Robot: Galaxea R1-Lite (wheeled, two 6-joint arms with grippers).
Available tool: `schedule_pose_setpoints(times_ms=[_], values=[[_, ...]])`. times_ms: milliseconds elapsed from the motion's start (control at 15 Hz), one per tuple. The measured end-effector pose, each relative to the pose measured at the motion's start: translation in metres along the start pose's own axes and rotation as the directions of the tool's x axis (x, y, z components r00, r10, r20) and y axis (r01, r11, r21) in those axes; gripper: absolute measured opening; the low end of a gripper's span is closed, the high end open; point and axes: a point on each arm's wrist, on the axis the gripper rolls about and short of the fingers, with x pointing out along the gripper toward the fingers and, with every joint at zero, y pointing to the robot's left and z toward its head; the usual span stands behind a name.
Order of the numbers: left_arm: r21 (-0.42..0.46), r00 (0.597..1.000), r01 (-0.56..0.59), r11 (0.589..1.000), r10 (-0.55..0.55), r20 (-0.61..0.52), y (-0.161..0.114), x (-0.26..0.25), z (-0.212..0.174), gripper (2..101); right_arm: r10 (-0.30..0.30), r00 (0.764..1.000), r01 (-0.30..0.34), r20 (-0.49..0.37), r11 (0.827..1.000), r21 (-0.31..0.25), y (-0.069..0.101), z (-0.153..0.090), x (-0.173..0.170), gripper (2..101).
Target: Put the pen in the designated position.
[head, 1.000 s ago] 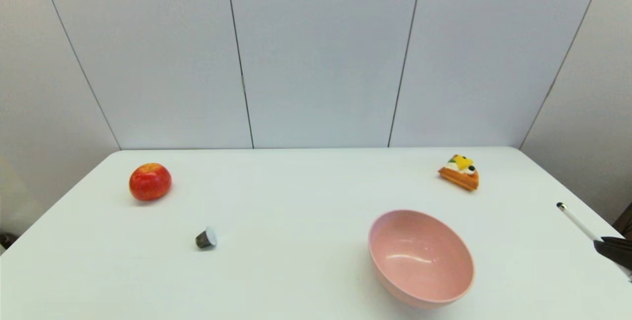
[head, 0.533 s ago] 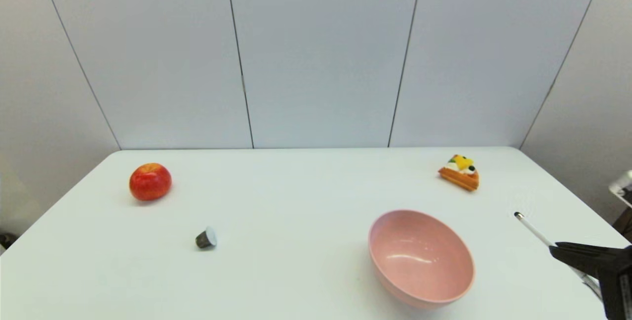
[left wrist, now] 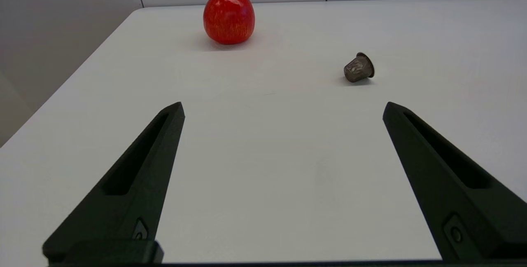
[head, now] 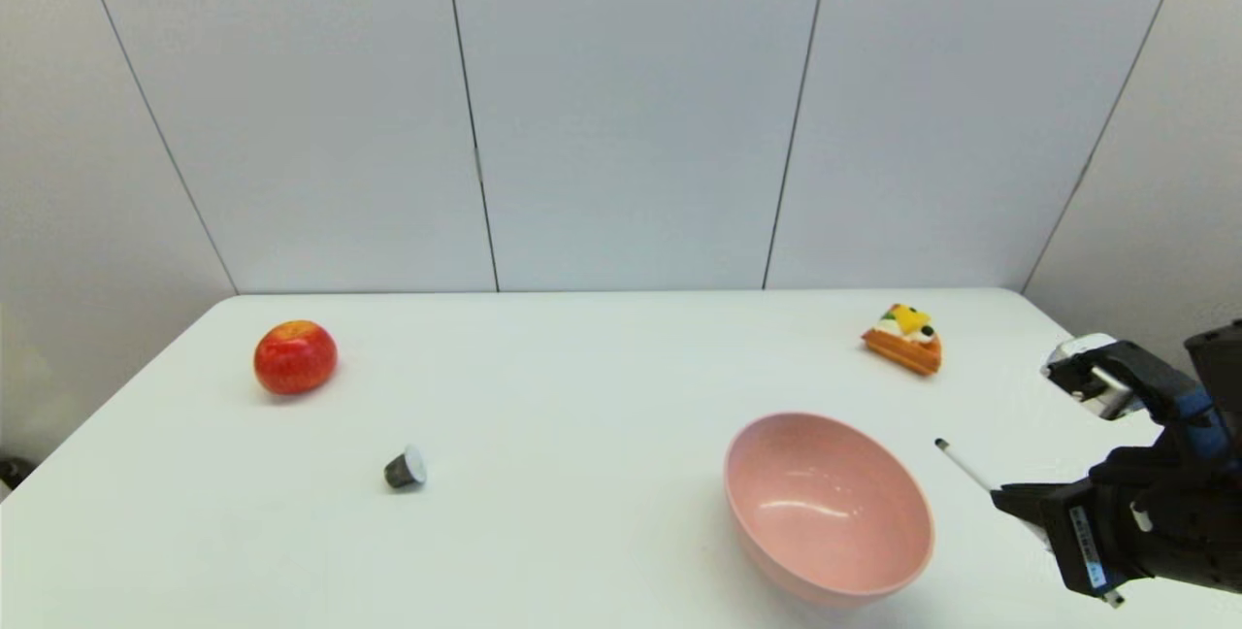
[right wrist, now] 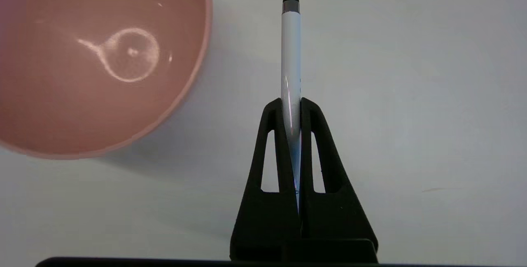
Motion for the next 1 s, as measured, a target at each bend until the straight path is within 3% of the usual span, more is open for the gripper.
schedule_pose_setpoints(times_ms=[467, 733, 1000], values=[[0.000, 1.000, 0.000, 1.000, 0.000, 0.000, 0.000, 0.000, 0.000, 97.9, -0.042, 0.995, 0.046, -0.090, 0.998, 0.047, -0.003, 0.007, 0.024, 4.5], [0.000, 1.000, 0.000, 1.000, 0.000, 0.000, 0.000, 0.000, 0.000, 97.9, -0.013, 0.996, 0.029, -0.089, 0.984, 0.175, 0.002, 0.019, 0.032, 4.5], [0.000, 1.000, 0.000, 1.000, 0.000, 0.000, 0.000, 0.000, 0.000, 97.9, 0.036, 0.993, -0.006, -0.113, 0.966, 0.257, 0.005, 0.021, 0.040, 4.5]])
